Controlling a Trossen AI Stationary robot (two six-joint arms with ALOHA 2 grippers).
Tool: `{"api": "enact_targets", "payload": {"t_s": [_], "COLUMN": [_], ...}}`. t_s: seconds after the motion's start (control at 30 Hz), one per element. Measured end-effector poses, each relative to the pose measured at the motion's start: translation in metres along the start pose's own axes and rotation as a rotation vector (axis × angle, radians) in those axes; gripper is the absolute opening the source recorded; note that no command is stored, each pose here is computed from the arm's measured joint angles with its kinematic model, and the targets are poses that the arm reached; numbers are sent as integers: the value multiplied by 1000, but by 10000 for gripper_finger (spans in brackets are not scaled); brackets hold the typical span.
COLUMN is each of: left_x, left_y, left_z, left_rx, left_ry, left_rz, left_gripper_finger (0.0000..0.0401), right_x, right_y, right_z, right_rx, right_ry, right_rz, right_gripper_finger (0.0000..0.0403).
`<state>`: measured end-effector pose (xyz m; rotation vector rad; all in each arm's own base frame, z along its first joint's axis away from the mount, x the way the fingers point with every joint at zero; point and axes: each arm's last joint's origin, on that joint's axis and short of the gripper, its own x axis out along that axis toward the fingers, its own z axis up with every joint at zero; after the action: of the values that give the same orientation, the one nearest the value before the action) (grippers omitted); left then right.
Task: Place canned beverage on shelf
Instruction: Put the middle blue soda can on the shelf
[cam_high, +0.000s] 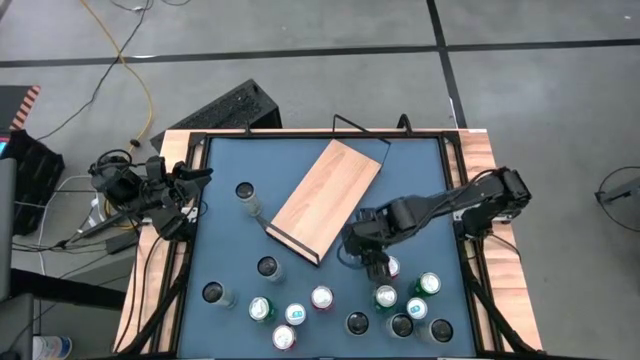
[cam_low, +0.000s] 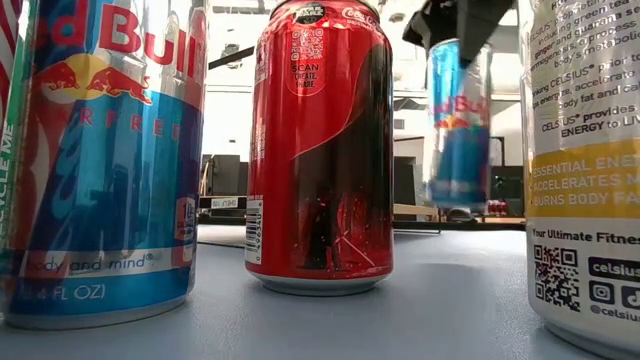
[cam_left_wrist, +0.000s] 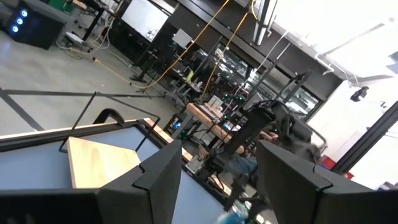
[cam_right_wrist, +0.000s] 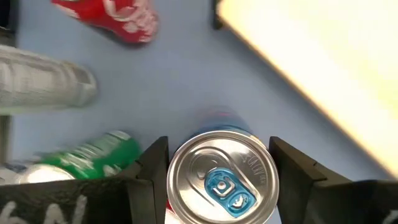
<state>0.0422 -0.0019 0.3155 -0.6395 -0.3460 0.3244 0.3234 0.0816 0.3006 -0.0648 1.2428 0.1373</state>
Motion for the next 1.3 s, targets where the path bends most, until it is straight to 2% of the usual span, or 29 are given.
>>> {"api": "enact_targets", "payload": {"t_s": [0.2,0.4,0.67,0.77,0.9,1.03,1.3], "left_x": [0,0,0,0,0,0,0], "left_y": [0,0,2,3,3,4,6], "left_z": [0,0,-1,-1,-1,-1,-2], "left_rx": [-10,-11,7,7,7,9,-13], "left_ry": [0,-3,-11,-17,-21,-28,-40], "left_rz": [-1,11,66,85,98,120,174], "left_gripper_finger": [194,194,194,194,194,194,194], "right_x": [-35,-57,-63,-61,-56,-43,-26], "right_y": [-41,-92,-162,-184,-207,-224,-255], "right_z": [14,18,9,7,7,7,8], "right_rx": [-60,-230,-520,-563,-554,-552,-423], "right_ry": [-71,-127,-104,-116,-172,-142,-58], "right_rz": [-44,-158,-282,-310,-299,-289,-199], "right_gripper_finger": [195,195,195,195,195,195,195]}}
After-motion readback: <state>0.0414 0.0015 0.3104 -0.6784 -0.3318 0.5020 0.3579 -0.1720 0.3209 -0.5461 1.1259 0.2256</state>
